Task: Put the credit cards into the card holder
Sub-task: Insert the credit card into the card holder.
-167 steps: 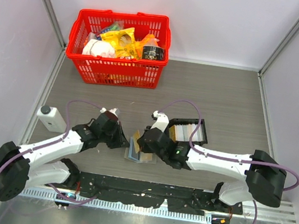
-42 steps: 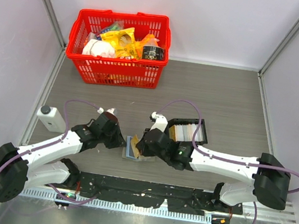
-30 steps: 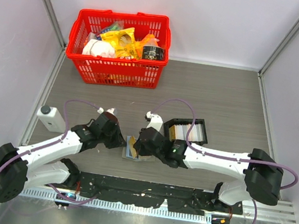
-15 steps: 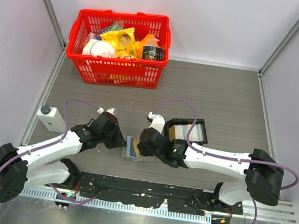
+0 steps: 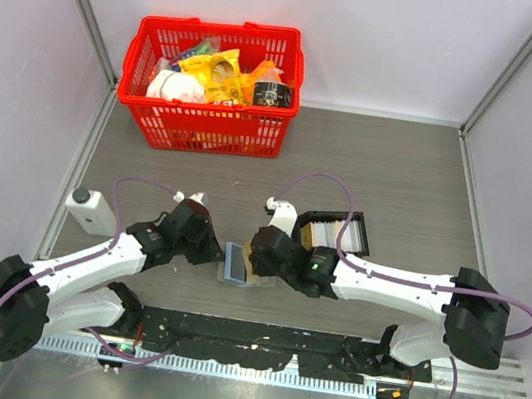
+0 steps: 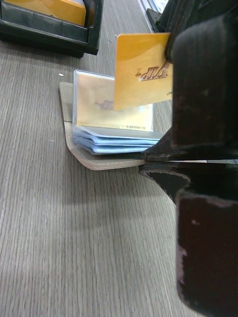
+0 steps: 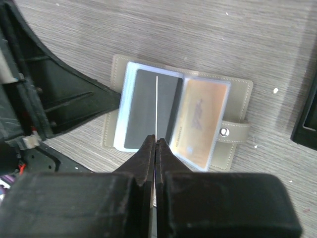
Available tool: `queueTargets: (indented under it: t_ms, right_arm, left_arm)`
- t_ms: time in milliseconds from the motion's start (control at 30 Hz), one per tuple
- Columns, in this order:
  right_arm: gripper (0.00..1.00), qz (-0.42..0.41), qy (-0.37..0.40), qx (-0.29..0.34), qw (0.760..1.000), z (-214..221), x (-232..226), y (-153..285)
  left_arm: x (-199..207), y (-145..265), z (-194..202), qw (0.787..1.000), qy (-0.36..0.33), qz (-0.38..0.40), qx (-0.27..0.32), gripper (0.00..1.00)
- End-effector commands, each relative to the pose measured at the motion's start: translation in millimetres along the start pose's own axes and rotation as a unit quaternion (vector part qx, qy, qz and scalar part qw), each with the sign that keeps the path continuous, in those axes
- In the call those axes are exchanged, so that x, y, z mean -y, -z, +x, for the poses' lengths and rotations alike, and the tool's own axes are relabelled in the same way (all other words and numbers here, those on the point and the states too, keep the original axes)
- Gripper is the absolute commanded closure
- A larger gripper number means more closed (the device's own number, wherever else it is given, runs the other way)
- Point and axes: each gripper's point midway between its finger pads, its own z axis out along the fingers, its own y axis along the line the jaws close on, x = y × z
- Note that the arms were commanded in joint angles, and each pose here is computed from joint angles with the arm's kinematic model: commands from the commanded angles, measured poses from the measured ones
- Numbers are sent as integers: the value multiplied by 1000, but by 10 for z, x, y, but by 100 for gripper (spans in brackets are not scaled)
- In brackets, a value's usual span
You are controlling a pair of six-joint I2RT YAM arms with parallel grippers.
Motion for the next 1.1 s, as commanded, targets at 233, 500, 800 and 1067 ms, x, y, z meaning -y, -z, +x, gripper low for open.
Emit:
queueTargets:
  t_ms: [233,500,800,1067]
  right_arm:
    - [99,-55,-12,44,997,-419,-472,38]
    - [99,-25,-14,35,999,-333,-339,-12]
    - [99,-53,-27,61,996,-448,-387,127]
    - [99,-31,-34,80,996,-500,-218,228]
  left_arm:
    - [297,192,-118,998,2,62,22,100]
    - [255,179,-101,998,5,55,22,100]
    - [211,154,-91,999,5,45,20,100]
    - [123,110,-87,999,8,26,22,100]
